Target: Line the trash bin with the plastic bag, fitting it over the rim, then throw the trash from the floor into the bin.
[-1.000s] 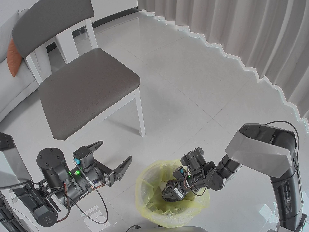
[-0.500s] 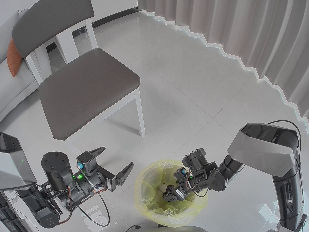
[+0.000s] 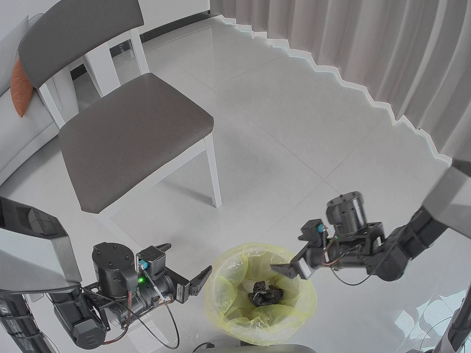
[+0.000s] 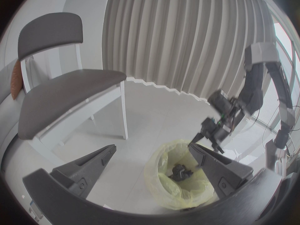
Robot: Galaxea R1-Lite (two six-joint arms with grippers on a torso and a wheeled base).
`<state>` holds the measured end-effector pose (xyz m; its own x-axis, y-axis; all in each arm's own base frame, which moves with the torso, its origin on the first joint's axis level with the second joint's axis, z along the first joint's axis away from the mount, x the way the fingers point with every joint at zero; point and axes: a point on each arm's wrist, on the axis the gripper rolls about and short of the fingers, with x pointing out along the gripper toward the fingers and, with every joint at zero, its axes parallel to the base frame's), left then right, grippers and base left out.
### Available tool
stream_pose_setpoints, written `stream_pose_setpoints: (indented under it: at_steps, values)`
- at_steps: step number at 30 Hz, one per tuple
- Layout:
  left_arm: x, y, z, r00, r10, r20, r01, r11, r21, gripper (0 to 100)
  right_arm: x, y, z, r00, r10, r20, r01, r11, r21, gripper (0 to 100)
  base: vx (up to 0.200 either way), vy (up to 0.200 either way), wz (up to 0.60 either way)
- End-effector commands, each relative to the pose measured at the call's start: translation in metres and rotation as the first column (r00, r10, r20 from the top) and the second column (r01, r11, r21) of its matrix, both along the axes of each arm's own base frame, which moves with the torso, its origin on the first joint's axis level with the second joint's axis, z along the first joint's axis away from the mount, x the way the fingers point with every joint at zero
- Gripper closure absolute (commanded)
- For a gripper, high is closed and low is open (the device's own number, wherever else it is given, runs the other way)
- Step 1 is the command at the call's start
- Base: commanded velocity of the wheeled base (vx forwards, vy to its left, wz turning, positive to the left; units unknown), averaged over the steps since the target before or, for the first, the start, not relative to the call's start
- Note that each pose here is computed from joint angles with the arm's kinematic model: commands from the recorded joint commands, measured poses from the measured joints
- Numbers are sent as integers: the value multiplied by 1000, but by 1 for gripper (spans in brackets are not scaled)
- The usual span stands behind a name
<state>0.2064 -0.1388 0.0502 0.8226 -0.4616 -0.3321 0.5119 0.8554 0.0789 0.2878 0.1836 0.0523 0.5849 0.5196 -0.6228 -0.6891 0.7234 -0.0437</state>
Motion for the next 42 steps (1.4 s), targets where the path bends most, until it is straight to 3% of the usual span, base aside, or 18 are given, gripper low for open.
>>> stream_pose_setpoints:
  at_steps: [1,5,6,11,12,13,14,15,16,19,23,24,25,28,30,32,38,42]
  values:
    - [21,-2,-30,997,66,-40,-61,993,96,0,-49,-53,76,929,-301,214,288,953,89,0,0,0,0]
    - [12,12,5,993,90,73,-92,995,29,0,-78,-76,101,866,-416,279,385,909,160,0,0,0,0]
    - [12,12,5,993,90,73,-92,995,29,0,-78,-76,101,866,-416,279,385,909,160,0,0,0,0]
    - [-12,51,67,945,212,249,-192,976,-101,0,-106,-120,137,708,-593,384,521,805,283,0,0,0,0]
    - [-18,61,78,928,247,280,-218,967,-132,0,-112,-131,142,664,-631,400,551,775,309,0,0,0,0]
    - [-18,61,78,928,247,280,-218,967,-132,0,-112,-131,142,664,-631,400,551,775,309,0,0,0,0]
    - [-28,76,94,902,295,316,-254,953,-165,0,-128,-144,152,613,-666,425,563,746,356,0,0,0,0]
    - [-28,76,94,902,295,316,-254,953,-165,0,-128,-144,152,613,-666,425,563,746,356,0,0,0,0]
    - [-42,90,107,882,340,327,-294,938,-184,0,-147,-155,159,568,-692,445,567,722,398,0,0,0,0]
    - [-71,103,123,877,364,314,-300,925,-234,0,-178,-165,160,528,-709,468,556,704,440,0,0,0,0]
    - [-92,109,132,881,366,299,-298,921,-249,0,-197,-169,157,524,-708,474,538,706,460,0,0,0,0]
    - [-122,117,151,880,372,294,-305,919,-252,0,-226,-176,156,501,-718,484,513,696,502,0,0,0,0]
    - [-131,121,158,877,383,290,-313,913,-260,0,-233,-178,155,501,-719,482,511,695,506,0,0,0,0]
    - [-150,131,167,845,454,281,-373,879,-298,0,-259,-183,142,538,-703,465,514,711,480,0,0,0,0]
    - [-165,134,169,841,450,301,-357,879,-316,0,-273,-185,133,579,-680,449,494,731,471,0,0,0,0]
    - [-175,135,166,841,446,306,-352,881,-317,0,-283,-187,129,596,-681,426,484,728,486,0,0,0,0]
    - [-195,138,152,848,440,297,-350,884,-310,0,-292,-189,120,602,-699,385,487,704,517,0,0,0,0]
    - [-207,139,150,852,431,298,-340,888,-310,0,-301,-191,112,604,-699,384,484,704,520,0,0,0,0]
